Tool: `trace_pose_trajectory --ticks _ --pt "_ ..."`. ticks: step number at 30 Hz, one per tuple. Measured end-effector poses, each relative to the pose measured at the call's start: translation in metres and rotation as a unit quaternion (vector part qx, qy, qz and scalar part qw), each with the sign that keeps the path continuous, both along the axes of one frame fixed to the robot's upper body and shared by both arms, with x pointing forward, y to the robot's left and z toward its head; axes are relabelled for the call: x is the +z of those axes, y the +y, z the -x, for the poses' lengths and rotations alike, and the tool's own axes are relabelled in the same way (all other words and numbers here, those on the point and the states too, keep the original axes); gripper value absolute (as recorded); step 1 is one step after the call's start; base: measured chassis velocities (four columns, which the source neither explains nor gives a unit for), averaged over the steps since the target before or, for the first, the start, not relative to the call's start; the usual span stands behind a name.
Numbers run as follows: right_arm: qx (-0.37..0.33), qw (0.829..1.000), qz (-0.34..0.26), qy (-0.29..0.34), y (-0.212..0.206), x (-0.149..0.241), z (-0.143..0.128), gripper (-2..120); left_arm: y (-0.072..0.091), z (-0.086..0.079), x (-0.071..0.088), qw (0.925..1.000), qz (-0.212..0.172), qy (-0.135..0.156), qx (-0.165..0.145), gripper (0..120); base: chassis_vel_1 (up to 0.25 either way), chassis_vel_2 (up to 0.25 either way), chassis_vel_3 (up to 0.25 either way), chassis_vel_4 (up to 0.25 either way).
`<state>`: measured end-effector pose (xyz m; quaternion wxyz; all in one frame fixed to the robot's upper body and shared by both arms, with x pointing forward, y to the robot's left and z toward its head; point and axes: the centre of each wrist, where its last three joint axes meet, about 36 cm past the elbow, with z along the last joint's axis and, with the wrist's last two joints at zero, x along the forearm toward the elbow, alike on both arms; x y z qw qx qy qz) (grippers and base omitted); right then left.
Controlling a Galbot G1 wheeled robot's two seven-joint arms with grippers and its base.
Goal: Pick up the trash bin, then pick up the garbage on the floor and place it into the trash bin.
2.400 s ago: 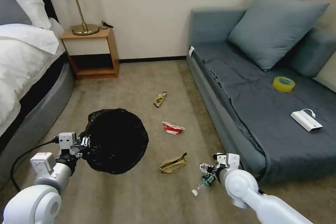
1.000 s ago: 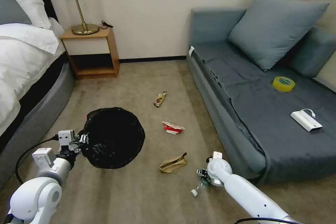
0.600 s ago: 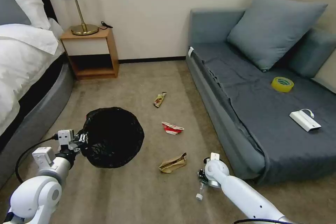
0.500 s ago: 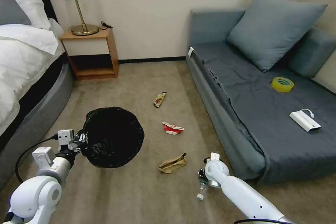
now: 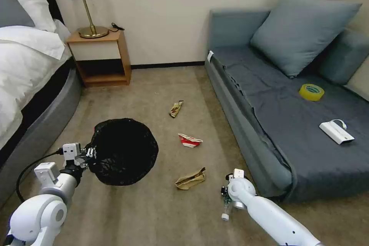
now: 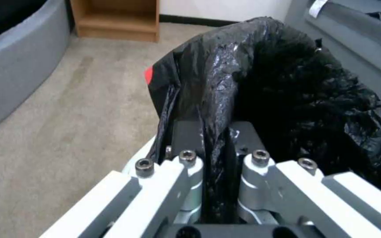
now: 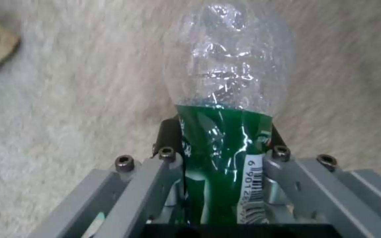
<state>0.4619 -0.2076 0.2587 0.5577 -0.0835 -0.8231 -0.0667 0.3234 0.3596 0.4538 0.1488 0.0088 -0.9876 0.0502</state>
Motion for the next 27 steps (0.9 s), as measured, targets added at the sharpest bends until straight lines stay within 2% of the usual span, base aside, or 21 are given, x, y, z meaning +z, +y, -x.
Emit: trace_pose_trajectory --ticks 8,12,14,16,17,20,21,24,25,27 --pt "0.008 0.997 -0.003 -0.080 -0.009 0.034 -0.005 19 -0.001 0.004 -0.006 0.9997 0.016 0.020 -0.003 5 0.000 0.000 0.000 0.000" --pt "0.023 0.983 -0.003 -0.183 -0.009 0.065 -0.008 19 -0.003 0.003 -0.006 0.9991 0.025 0.033 -0.011 5 0.000 0.000 0.000 0.000" --pt "0.028 0.978 -0.004 -0.206 -0.008 0.072 -0.008 19 -0.004 0.003 -0.006 0.9989 0.027 0.035 -0.013 5 0.000 0.000 0.000 0.000" --pt "0.051 0.953 -0.015 -0.297 -0.001 0.101 -0.006 19 -0.008 0.001 -0.009 0.9981 0.037 0.044 -0.021 5 0.000 0.000 0.000 0.000" --pt "0.051 0.953 -0.015 -0.297 -0.001 0.101 -0.006 19 -0.008 0.001 -0.009 0.9981 0.037 0.044 -0.021 5 0.000 0.000 0.000 0.000" --pt "0.073 0.913 -0.049 -0.397 0.012 0.143 -0.002 19 -0.016 -0.002 -0.014 0.9970 0.045 0.054 -0.033 5 0.000 0.000 0.000 0.000" --pt "0.073 0.913 -0.049 -0.397 0.012 0.143 -0.002 19 -0.016 -0.002 -0.014 0.9970 0.045 0.054 -0.033 5 0.000 0.000 0.000 0.000" --pt "0.104 0.875 -0.079 -0.466 0.021 0.174 0.002 19 -0.023 -0.003 -0.018 0.9958 0.052 0.061 -0.043 5 0.000 0.000 0.000 0.000" --pt "0.104 0.875 -0.079 -0.466 0.021 0.174 0.002 19 -0.023 -0.003 -0.018 0.9958 0.052 0.061 -0.043 5 0.000 0.000 0.000 0.000" --pt "0.141 0.838 -0.113 -0.515 0.033 0.198 0.004 19 -0.027 -0.002 -0.019 0.9951 0.057 0.064 -0.049 5 0.000 0.000 0.000 0.000"
